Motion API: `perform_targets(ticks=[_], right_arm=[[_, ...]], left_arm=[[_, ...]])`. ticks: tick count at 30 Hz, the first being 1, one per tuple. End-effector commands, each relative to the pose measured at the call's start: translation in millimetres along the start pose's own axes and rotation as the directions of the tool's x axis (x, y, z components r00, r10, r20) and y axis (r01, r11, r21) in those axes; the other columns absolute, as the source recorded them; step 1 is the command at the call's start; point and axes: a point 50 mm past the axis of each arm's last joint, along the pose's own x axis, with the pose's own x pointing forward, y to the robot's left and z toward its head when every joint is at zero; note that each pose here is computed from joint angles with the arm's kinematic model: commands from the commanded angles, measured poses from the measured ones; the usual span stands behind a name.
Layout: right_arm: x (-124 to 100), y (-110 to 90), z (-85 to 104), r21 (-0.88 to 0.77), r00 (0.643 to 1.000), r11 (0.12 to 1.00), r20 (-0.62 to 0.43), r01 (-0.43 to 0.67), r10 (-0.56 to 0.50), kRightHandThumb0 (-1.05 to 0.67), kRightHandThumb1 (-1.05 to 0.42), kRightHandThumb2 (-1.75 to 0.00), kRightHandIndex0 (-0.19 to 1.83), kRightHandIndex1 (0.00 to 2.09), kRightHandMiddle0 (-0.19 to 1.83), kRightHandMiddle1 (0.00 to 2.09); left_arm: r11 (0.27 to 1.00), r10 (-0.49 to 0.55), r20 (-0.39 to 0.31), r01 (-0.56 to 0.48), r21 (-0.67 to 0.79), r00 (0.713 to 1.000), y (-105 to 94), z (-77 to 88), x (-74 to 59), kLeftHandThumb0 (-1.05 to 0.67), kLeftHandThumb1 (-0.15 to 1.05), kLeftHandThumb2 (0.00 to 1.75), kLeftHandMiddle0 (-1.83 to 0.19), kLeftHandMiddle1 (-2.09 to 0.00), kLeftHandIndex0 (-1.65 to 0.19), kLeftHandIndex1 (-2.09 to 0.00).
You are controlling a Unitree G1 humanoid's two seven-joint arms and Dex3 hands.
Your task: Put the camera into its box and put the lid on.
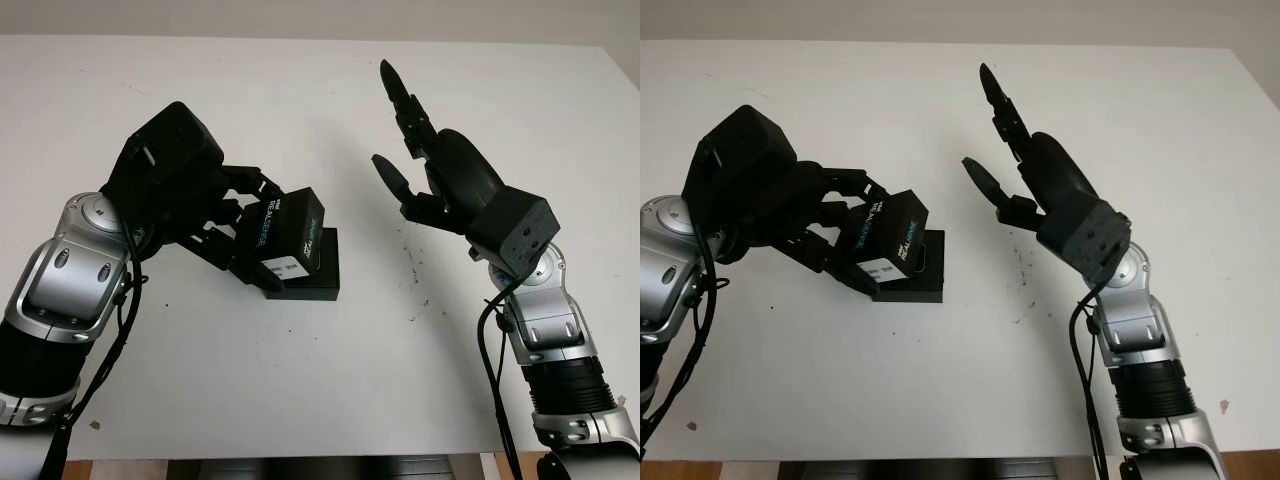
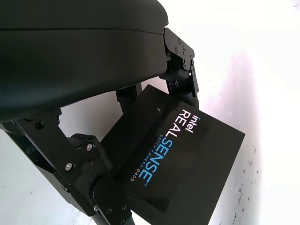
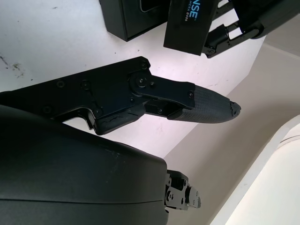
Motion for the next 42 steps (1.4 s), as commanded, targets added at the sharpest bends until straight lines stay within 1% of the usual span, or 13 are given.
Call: perform_targets(ticks=[1, 6, 12, 19, 23, 29, 36, 42], right_arm=[[-0.9, 1.1, 3.9, -0.004, 1.000, 1.000, 0.013, 0.006, -0.006, -0.80, -1.05, -0.63, -0.19, 0.00, -0.19, 0.02], [-0.9, 2.3, 3.8, 0.008, 1.000, 1.000, 0.007, 0.004, -0.004, -0.80, -1.05, -0.63, -0.19, 0.00, -0.19, 0.01], [-0.9, 2.5, 4.1, 0.010, 1.000, 1.000, 0.005, 0.007, -0.008, -0.81, -1.05, -0.63, -0.19, 0.01, -0.19, 0.02], [-0.9, 3.8, 4.4, 0.030, 1.000, 1.000, 0.007, 0.005, -0.006, -0.80, -1.05, -0.63, -0.19, 0.00, -0.19, 0.01], [-0.7, 4.3, 4.9, 0.025, 1.000, 1.000, 0.005, 0.008, -0.008, -0.81, -1.05, -0.63, -0.19, 0.00, -0.19, 0.01], [-1.1, 5.5, 5.5, 0.029, 1.000, 0.999, 0.005, 0.014, -0.014, -0.82, -1.05, -0.63, -0.19, 0.00, -0.19, 0.02], [-1.4, 6.0, 5.2, 0.039, 1.000, 0.999, 0.007, 0.016, -0.016, -0.81, -1.05, -0.62, -0.19, 0.00, -0.19, 0.00], [-0.6, 6.5, 5.8, 0.037, 1.000, 0.999, 0.007, 0.014, -0.014, -0.81, -1.05, -0.62, -0.19, 0.00, -0.19, 0.00]], left_arm=[[1.000, -0.008, 0.000, 0.008, 0.006, 1.000, -5.0, 0.1, -0.4, -0.16, 0.93, 0.06, -0.33, -1.55, -0.32, -1.54], [1.000, -0.011, -0.004, 0.011, 0.011, 1.000, -9.2, 0.1, 1.5, -0.14, 0.95, 0.06, -0.28, -1.55, -0.29, -1.53], [1.000, 0.004, -0.008, -0.004, 0.021, 1.000, -13.8, -0.3, 4.6, -0.14, 0.95, 0.06, -0.27, -1.51, -0.27, -1.51], [1.000, 0.005, 0.016, -0.005, 0.007, 1.000, -18.2, -0.3, 7.1, -0.15, 0.96, 0.06, -0.23, -1.53, -0.23, -1.51], [1.000, 0.006, 0.032, -0.007, 0.021, 0.999, -20.3, -0.5, 8.0, -0.16, 0.97, 0.06, -0.23, -1.54, -0.23, -1.53], [0.999, 0.001, 0.040, -0.003, 0.042, 0.999, -24.3, 1.0, 9.3, -0.15, 0.98, 0.06, -0.23, -1.48, -0.20, -1.52], [0.999, -0.021, 0.039, 0.019, 0.034, 0.999, -28.4, 4.7, 10.5, -0.15, 0.98, 0.05, -0.23, -1.56, -0.21, -1.57], [0.998, -0.026, 0.039, 0.024, 0.056, 0.999, -27.9, 8.7, 8.1, -0.15, 0.98, 0.05, -0.24, -1.58, -0.21, -1.60]])
